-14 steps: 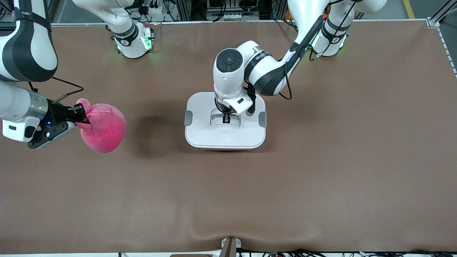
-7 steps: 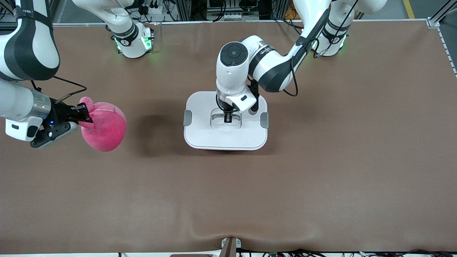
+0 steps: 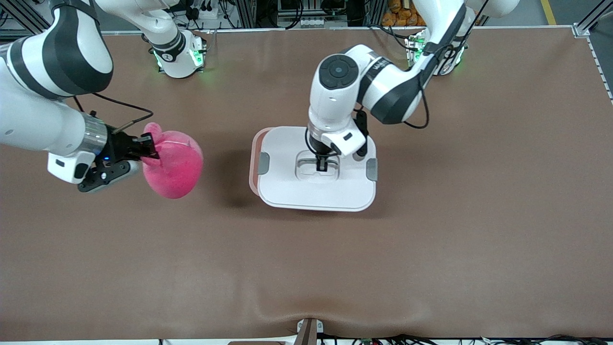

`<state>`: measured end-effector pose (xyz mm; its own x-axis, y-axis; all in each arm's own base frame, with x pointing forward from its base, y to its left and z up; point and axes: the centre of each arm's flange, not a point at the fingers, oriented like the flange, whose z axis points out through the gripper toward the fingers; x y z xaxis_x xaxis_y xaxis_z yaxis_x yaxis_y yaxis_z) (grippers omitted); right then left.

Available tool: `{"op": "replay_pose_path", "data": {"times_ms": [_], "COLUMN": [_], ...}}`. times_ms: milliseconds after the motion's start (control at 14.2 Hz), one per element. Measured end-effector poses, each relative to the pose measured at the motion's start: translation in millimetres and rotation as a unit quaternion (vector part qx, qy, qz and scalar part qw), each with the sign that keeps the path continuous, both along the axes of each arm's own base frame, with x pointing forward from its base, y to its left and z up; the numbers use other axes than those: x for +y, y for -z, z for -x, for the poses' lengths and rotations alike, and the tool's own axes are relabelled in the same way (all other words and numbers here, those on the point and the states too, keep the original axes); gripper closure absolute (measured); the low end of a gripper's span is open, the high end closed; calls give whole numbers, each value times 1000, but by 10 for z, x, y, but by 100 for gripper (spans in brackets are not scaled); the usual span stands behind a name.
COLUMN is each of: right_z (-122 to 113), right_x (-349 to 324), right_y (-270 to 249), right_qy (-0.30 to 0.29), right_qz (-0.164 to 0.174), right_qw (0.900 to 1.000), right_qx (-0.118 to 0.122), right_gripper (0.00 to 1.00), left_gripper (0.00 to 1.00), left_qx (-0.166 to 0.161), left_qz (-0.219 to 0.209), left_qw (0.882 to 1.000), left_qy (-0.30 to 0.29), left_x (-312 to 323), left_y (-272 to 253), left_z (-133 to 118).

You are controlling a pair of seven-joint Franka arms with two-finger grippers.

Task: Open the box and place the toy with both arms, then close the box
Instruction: 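Lift the lid off with the left gripper while the right gripper carries the toy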

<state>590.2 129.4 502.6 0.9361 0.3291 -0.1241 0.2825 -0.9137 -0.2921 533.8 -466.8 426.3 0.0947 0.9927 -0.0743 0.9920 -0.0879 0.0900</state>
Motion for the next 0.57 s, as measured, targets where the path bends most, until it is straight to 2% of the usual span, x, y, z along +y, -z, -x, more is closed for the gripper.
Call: {"op": "replay_pose_path", "data": {"times_ms": [283,565], "right_z": [75,177], "right_x": [674,1384], "right_y": [65,97], "right_qy": [38,32], "right_qz": [-25,-14], "right_qw": [999,999], "right_qx": [31,40], "right_gripper": [86,86], "left_gripper": [93,93], "left_qx": [-15,-22], "left_qz": [0,-7], "left_qw": [1000,999], "left_qy": [12,27], "left_x": [546,1078], "left_y": [-205,-371], "left_z": [-388,-670]}}
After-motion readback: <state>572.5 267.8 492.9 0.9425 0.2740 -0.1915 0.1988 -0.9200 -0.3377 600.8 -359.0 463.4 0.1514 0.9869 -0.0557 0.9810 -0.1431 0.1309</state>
